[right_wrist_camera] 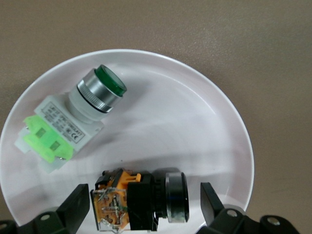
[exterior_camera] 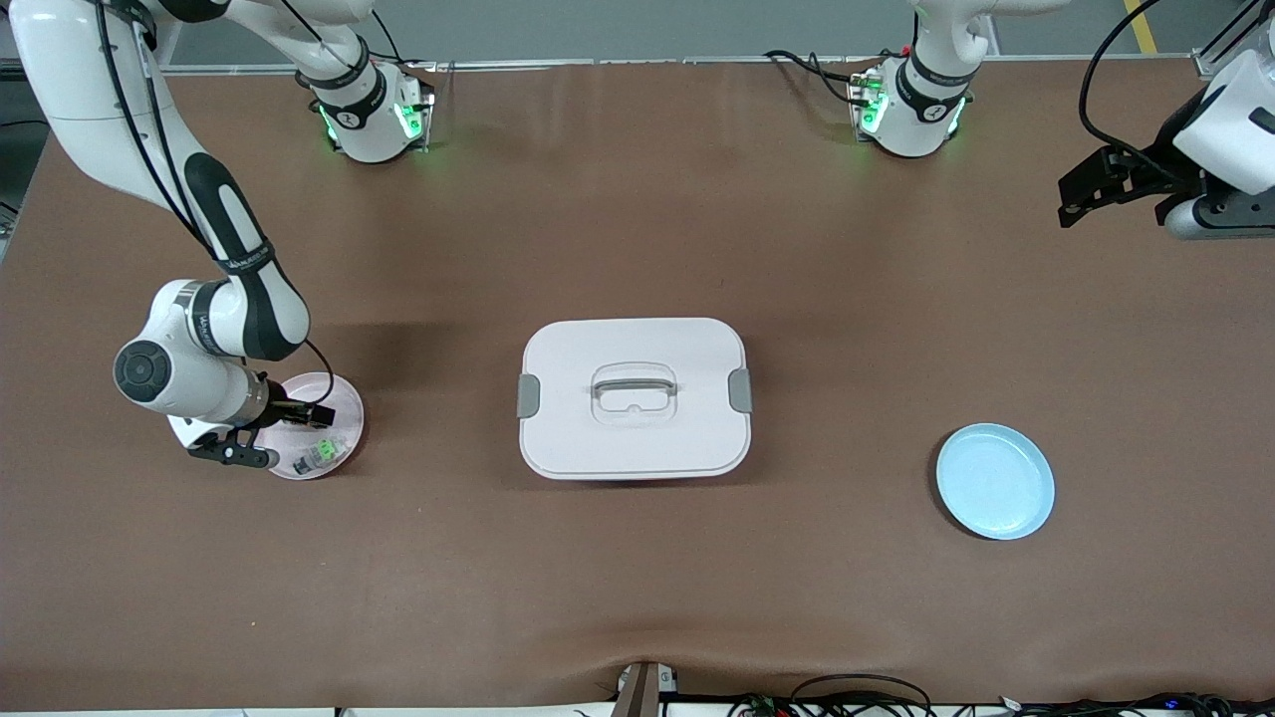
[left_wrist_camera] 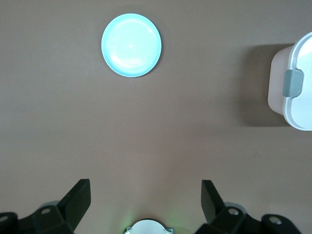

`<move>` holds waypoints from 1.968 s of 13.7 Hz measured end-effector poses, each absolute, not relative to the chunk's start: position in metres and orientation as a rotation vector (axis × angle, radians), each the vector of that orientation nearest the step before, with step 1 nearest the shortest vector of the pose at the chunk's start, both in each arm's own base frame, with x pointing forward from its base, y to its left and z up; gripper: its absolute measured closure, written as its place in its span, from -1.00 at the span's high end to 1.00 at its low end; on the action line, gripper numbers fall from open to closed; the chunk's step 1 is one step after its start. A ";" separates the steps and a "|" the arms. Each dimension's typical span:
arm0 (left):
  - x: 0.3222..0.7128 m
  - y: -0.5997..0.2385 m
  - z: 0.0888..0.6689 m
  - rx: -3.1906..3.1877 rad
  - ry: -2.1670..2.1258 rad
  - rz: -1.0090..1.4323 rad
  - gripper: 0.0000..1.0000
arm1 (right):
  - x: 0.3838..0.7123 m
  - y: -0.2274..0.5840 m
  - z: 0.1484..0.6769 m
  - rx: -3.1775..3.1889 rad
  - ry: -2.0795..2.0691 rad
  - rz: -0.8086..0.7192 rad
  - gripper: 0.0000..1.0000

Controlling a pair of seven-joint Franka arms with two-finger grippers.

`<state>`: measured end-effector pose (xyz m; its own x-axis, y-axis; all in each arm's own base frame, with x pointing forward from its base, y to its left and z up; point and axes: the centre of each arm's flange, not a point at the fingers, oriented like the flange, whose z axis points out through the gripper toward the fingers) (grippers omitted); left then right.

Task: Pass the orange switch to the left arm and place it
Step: 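Lower the right gripper and close it on the orange switch, then lift the orange switch with the right gripper over the white box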

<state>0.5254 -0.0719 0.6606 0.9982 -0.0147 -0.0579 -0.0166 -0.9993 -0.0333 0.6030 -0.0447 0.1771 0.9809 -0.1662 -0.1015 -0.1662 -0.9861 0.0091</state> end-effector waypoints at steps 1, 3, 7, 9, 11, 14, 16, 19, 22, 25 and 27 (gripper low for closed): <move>0.525 -0.072 0.661 -3.106 0.026 0.090 1.00 | 0.603 -0.045 0.177 3.126 -0.262 -0.162 1.00; 0.525 -0.072 0.661 -3.106 0.027 0.090 1.00 | 0.603 -0.045 0.176 3.126 -0.262 -0.163 1.00; 0.525 -0.072 0.659 -3.106 0.027 0.094 1.00 | 0.602 -0.046 0.176 3.130 -0.217 -0.164 0.87; 0.526 -0.072 0.658 -3.105 0.025 0.100 1.00 | 0.602 -0.052 0.176 3.134 -0.182 -0.166 0.74; 0.526 -0.071 0.656 -3.105 0.023 0.106 1.00 | 0.601 -0.056 0.176 3.145 -0.205 -0.166 0.45; 0.528 -0.071 0.654 -3.104 0.021 0.114 1.00 | 0.601 -0.056 0.176 3.161 -0.232 -0.171 0.45; 0.528 -0.071 0.652 -3.104 0.021 0.118 1.00 | 0.601 -0.054 0.177 3.182 -0.274 -0.229 0.45; 0.529 -0.071 0.652 -3.104 0.021 0.118 1.00 | 0.609 -0.047 0.196 3.253 -0.404 -0.383 0.45; 0.529 -0.071 0.652 -3.104 0.021 0.118 1.00 | 0.623 -0.040 0.228 3.271 -0.555 -0.498 0.45; 0.529 -0.071 0.652 -3.104 0.020 0.119 1.00 | 0.633 -0.014 0.268 3.253 -0.769 -0.600 0.45; 0.529 -0.072 0.651 -3.104 0.021 0.120 1.00 | 0.637 0.019 0.295 3.237 -0.923 -0.648 0.45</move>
<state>0.5289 -0.0717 0.6514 0.9969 -0.0122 -0.0774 -0.0150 -0.9993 -0.0349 0.6366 0.0193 0.2947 0.7880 -0.4447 -0.4258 -0.5514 -0.8174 -0.1668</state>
